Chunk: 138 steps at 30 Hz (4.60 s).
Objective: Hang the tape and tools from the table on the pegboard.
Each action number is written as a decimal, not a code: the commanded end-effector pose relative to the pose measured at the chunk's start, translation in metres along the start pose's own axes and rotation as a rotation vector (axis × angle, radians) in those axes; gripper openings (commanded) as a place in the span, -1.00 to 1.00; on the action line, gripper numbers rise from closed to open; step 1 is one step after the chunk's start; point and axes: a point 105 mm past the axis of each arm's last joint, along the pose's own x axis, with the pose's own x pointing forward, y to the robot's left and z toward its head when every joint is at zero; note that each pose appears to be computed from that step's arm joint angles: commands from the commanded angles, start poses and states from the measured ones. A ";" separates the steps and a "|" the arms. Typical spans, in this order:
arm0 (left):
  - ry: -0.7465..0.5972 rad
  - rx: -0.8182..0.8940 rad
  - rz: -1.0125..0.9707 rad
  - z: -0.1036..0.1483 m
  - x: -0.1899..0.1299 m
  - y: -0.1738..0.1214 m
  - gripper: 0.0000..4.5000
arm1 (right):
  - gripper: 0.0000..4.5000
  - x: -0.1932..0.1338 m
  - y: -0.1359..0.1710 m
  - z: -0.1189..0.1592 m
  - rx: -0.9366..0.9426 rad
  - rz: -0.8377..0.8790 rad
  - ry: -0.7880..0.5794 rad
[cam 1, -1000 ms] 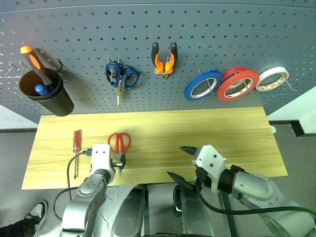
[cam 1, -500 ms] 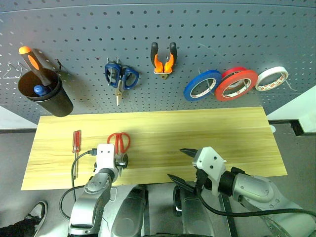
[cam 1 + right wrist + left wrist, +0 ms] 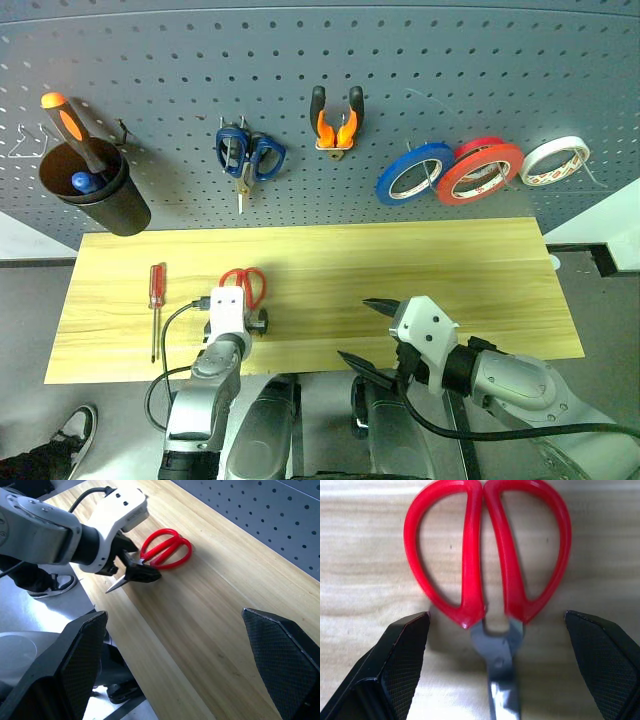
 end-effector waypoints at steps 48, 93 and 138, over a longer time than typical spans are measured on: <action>0.109 0.082 -0.078 -0.026 -0.018 -0.018 -0.89 | 1.00 -0.001 0.000 0.012 -0.041 -0.011 -0.043; -0.901 0.817 -0.253 0.072 -0.109 -0.036 -0.89 | 1.00 -0.040 -0.020 0.055 -0.052 -0.007 -0.323; -1.157 0.851 0.224 0.138 -0.132 0.027 -0.89 | 1.00 -0.046 -0.059 0.048 -0.124 0.015 -0.296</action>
